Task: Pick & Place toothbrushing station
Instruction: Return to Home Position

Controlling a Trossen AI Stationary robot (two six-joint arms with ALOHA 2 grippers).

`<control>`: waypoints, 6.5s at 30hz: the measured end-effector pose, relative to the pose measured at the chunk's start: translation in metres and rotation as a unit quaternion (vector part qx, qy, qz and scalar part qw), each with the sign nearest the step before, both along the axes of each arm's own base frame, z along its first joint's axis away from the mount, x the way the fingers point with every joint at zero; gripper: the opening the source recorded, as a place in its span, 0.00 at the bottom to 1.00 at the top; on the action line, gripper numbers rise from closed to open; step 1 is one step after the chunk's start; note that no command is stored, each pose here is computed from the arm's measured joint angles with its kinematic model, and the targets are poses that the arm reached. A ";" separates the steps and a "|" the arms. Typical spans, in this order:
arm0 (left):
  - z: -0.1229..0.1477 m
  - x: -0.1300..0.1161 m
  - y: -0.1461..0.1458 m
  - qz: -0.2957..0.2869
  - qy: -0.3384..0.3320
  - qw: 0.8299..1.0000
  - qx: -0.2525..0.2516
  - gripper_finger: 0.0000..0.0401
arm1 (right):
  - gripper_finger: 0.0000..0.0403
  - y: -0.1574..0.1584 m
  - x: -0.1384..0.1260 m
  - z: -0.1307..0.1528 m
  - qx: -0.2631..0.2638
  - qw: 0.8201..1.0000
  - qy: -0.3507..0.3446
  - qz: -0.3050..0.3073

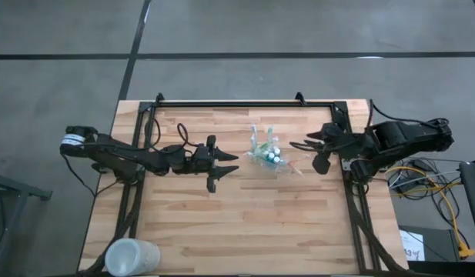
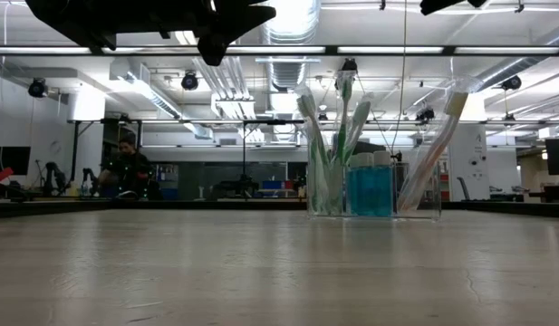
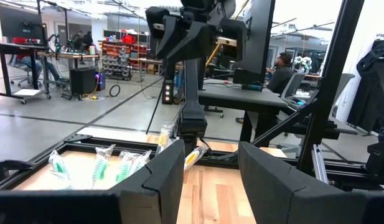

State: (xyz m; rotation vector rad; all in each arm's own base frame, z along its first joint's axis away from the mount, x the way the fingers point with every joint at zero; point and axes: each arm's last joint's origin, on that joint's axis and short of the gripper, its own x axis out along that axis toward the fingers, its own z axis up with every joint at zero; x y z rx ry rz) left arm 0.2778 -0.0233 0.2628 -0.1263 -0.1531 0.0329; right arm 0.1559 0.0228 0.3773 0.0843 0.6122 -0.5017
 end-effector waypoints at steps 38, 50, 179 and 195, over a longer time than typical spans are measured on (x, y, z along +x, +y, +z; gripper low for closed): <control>0.000 0.000 0.000 0.000 0.000 1.000 0.000 0.39 | 0.31 -0.014 -0.092 -0.093 0.073 0.985 -0.150 0.030; 0.000 0.000 0.000 0.000 0.000 1.000 0.000 0.39 | 0.33 -0.021 -0.108 -0.116 0.090 0.976 -0.195 0.029; -0.065 -0.186 0.017 -0.042 -0.097 0.992 -0.069 0.39 | 0.31 -0.031 -0.130 -0.114 0.119 0.957 -0.263 0.028; -0.070 -0.184 0.017 -0.040 -0.066 0.995 -0.066 0.39 | 0.29 -0.031 -0.130 -0.114 0.120 0.957 -0.263 0.027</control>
